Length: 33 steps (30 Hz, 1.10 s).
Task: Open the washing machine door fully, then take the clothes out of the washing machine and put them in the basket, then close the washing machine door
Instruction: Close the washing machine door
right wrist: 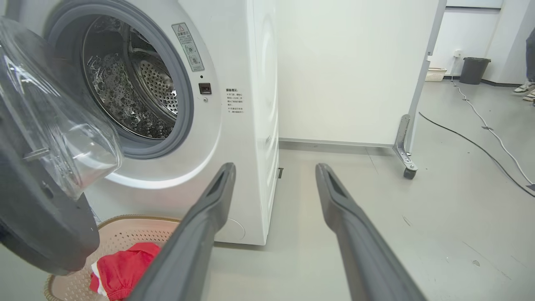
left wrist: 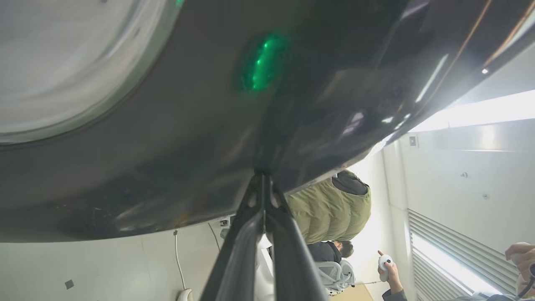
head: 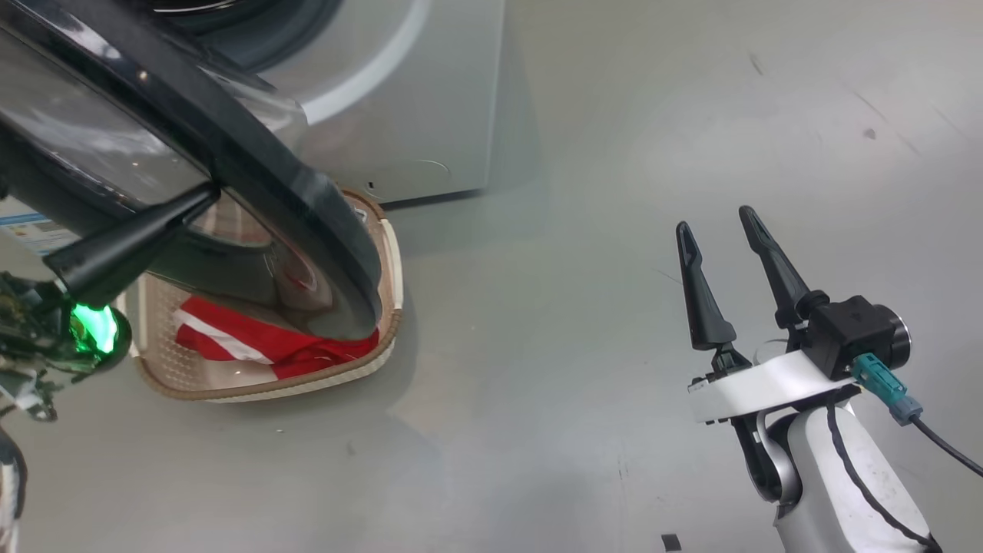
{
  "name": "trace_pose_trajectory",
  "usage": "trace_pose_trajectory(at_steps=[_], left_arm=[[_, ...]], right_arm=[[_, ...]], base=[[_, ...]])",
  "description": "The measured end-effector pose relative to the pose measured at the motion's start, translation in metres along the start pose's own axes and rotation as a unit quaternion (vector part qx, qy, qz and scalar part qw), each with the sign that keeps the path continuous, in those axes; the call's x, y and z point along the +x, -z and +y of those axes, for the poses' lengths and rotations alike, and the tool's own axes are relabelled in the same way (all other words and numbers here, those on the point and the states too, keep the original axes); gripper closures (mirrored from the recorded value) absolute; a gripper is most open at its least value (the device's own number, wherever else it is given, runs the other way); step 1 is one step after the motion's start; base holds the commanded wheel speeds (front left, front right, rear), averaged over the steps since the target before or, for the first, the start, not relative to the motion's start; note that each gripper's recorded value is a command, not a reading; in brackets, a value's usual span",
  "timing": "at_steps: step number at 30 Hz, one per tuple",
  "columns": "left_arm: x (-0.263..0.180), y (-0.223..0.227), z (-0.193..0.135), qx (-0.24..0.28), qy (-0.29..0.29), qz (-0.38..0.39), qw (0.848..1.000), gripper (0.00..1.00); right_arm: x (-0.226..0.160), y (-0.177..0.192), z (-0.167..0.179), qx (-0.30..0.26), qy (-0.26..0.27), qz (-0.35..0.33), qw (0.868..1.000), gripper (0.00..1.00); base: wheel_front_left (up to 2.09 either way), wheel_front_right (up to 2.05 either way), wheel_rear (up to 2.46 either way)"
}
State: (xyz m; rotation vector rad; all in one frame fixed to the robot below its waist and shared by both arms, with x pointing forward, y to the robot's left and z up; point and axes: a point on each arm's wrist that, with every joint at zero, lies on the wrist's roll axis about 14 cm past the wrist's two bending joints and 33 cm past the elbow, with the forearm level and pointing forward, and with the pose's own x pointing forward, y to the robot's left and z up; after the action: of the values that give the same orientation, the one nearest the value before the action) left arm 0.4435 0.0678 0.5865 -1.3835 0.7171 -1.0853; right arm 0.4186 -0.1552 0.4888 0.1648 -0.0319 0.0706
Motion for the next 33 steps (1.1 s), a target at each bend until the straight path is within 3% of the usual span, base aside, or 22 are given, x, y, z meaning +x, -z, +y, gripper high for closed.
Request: trace_pose_trajectory(at_steps=[27,33], left_arm=[[0.096,-0.086,0.045,-0.043,0.039,-0.007,0.998,1.0],[0.108,-0.1,0.067,-0.047,0.022,-0.015,0.999,1.0]], right_arm=[[0.017,0.014,-0.033,0.02,0.053,0.015,0.998,0.0],[0.024,0.02,-0.032,0.015,0.052,0.022,0.998,0.0]], base=[[0.0,0.0,0.0],[0.0,0.0,0.0]])
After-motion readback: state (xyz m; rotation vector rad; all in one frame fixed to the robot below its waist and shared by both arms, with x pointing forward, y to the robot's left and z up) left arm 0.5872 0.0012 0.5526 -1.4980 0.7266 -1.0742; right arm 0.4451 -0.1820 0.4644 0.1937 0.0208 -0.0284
